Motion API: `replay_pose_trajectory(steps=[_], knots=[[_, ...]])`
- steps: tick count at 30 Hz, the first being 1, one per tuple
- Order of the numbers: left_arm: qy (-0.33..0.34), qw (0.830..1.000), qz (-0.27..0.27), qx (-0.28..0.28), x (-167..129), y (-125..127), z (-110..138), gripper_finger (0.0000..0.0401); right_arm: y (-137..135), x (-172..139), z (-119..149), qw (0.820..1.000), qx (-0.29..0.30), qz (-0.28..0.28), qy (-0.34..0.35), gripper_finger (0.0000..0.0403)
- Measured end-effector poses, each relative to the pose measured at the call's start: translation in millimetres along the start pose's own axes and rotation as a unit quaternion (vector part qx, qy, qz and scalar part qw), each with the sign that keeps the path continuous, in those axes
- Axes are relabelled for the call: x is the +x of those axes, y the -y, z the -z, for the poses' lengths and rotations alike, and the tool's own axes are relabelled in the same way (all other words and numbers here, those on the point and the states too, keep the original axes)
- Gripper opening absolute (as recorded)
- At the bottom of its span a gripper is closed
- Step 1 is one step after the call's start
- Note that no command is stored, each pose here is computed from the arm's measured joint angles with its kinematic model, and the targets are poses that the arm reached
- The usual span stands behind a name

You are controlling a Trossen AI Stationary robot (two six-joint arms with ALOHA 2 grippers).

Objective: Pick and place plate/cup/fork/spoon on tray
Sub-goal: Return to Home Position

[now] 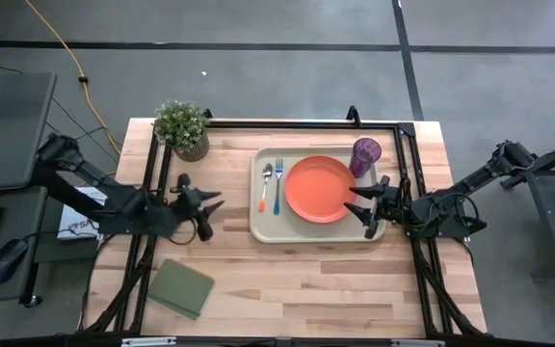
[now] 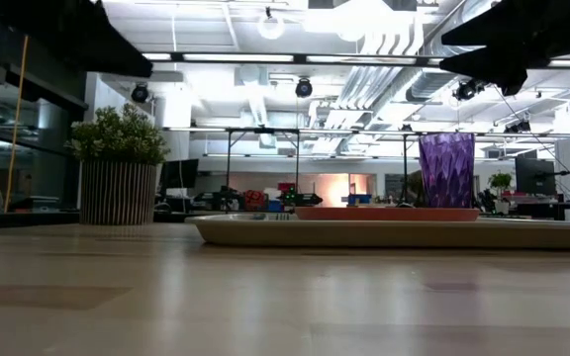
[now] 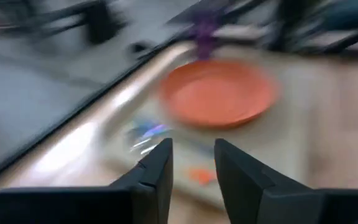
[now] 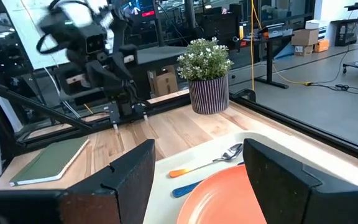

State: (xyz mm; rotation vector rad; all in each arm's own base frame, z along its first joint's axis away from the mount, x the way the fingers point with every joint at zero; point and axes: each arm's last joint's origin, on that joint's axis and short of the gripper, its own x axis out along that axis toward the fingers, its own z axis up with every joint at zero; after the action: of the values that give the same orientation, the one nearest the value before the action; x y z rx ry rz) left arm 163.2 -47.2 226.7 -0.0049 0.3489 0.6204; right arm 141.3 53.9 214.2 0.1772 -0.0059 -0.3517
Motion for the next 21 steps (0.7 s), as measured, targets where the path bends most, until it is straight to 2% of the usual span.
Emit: replay_pose_trajectory(steps=[2, 4, 7, 10, 12, 16, 21], knots=[[0.05, 0.995, 0.081, -0.025, 6.2, -4.7, 0.7, 0.0086, 0.0, 0.0, -0.3, 1.0, 0.001, 0.0, 0.001, 0.0236], [0.119, 0.982, 0.146, -0.03, 12.5, -11.0, -1.6, 0.0073, 0.0, 0.0, -0.4, 1.0, 0.001, 0.0, 0.001, 0.0236], [0.177, 0.969, 0.169, -0.028, 20.6, -24.3, -8.4, 0.0059, 0.0, 0.0, 0.1, 1.0, -0.001, 0.0, 0.0, 0.0236], [0.167, 0.974, 0.155, -0.021, 27.1, -38.7, -13.9, 0.0054, 0.2, 0.0, 0.9, 1.0, -0.005, 0.001, -0.004, 0.0236], [0.137, 0.98, 0.142, -0.02, 27.8, -48.4, -17.2, 0.0053, 0.4, 0.0, 1.5, 1.0, -0.008, 0.001, -0.006, 0.0236], [0.092, 0.986, 0.132, -0.043, 18.5, -62.3, -23.6, 0.0053, 0.5, 0.0, 2.4, 1.0, -0.001, 0.002, -0.009, 0.0236], [0.062, 0.981, 0.176, -0.048, 6.3, -65.9, -18.5, 0.0053, 0.5, 0.0, 2.4, 1.0, 0.018, 0.002, -0.009, 0.0236]])
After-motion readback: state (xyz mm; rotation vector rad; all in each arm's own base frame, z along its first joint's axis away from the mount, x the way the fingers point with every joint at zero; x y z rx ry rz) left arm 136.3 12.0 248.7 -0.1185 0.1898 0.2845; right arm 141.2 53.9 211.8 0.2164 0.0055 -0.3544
